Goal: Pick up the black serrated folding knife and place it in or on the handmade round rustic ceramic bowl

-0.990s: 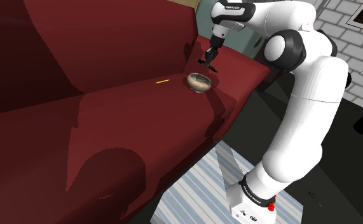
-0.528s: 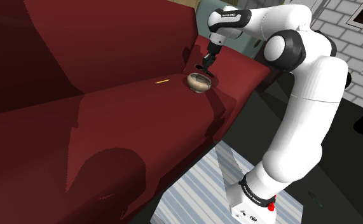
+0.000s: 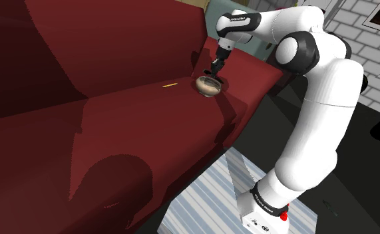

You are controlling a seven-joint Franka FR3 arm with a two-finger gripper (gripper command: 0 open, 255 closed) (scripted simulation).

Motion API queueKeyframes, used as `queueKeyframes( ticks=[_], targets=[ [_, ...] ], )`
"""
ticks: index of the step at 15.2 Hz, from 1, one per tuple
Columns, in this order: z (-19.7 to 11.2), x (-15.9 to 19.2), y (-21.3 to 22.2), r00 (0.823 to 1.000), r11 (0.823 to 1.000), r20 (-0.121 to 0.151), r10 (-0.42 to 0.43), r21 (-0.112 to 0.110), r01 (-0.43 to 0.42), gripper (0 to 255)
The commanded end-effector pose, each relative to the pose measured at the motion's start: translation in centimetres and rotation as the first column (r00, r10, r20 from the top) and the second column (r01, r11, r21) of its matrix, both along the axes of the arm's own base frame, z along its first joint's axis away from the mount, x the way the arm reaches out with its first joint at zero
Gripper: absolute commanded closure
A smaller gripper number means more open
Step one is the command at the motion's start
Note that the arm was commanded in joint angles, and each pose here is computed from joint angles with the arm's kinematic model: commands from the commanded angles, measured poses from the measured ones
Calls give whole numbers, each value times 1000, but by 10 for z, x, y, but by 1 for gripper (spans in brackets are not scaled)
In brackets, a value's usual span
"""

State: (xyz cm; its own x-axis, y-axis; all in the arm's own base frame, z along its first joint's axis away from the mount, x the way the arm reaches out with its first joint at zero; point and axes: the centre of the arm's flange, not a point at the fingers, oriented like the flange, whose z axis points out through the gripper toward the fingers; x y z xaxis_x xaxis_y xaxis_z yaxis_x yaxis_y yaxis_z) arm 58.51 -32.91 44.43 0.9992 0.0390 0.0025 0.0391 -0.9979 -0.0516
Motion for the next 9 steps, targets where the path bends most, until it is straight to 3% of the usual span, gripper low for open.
queueKeyframes(
  ticks=[1, 2, 3, 8, 9],
  targets=[
    [0, 0, 0, 1000, 1000, 0, 0, 0, 0, 255],
    [0, 0, 0, 1000, 1000, 0, 0, 0, 0, 255],
    [0, 0, 0, 1000, 1000, 0, 0, 0, 0, 0],
    [0, 0, 0, 1000, 1000, 0, 0, 0, 0, 0],
    [13, 0, -1, 1000, 1000, 0, 0, 0, 0, 0]
  ],
)
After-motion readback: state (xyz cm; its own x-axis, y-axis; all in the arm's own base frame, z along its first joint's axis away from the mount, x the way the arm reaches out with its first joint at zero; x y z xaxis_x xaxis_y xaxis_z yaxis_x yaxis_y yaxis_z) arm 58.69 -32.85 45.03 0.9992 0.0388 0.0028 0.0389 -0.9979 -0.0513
